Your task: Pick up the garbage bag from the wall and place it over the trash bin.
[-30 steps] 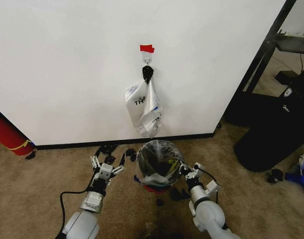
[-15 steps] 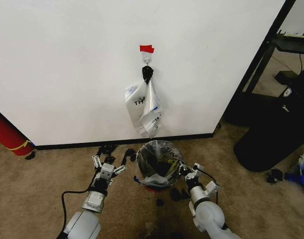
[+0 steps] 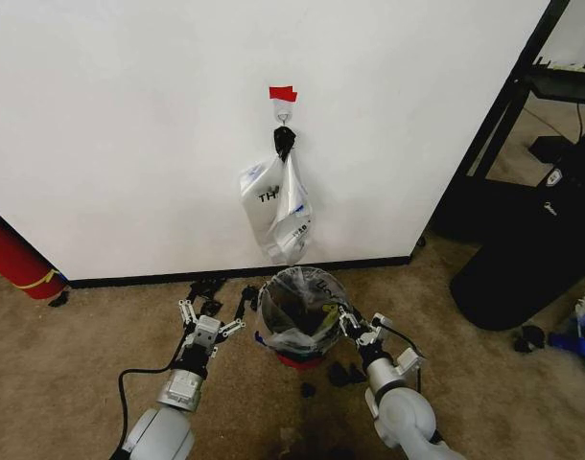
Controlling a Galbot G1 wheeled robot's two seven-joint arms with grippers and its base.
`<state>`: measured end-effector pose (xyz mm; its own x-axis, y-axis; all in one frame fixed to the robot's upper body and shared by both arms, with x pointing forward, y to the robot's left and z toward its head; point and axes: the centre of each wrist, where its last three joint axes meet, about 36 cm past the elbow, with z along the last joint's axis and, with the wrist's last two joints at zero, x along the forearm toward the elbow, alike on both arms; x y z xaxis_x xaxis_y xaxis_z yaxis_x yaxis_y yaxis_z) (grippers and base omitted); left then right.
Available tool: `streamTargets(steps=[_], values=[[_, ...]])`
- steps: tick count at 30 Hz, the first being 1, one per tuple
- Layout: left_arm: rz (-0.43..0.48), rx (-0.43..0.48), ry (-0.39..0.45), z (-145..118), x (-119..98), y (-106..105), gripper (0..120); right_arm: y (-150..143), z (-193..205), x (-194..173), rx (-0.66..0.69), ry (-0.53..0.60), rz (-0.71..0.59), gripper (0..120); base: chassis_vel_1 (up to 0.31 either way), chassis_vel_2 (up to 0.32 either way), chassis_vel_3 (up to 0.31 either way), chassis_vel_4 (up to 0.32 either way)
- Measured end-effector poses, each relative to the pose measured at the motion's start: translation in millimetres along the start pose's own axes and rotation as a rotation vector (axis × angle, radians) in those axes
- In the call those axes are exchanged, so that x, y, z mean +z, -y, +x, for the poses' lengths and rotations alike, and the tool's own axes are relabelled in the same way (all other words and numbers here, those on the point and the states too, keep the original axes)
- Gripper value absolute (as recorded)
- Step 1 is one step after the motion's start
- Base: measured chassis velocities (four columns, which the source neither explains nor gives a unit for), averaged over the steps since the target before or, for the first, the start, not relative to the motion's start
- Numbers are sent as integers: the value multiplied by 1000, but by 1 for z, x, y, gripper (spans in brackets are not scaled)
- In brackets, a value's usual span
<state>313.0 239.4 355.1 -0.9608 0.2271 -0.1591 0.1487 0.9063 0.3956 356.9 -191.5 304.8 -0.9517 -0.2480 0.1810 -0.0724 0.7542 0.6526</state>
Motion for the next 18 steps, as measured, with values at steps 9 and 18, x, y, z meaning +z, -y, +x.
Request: streamTargets(steps=[9,18], values=[[59,42,29,4,-3,14,100,2,4,-2,-2,-2,11,95,0,0,0,0],[223,156,169,-14,-8,22,100,10,8,-3,-12,-3,43,100,0,0,0,0]])
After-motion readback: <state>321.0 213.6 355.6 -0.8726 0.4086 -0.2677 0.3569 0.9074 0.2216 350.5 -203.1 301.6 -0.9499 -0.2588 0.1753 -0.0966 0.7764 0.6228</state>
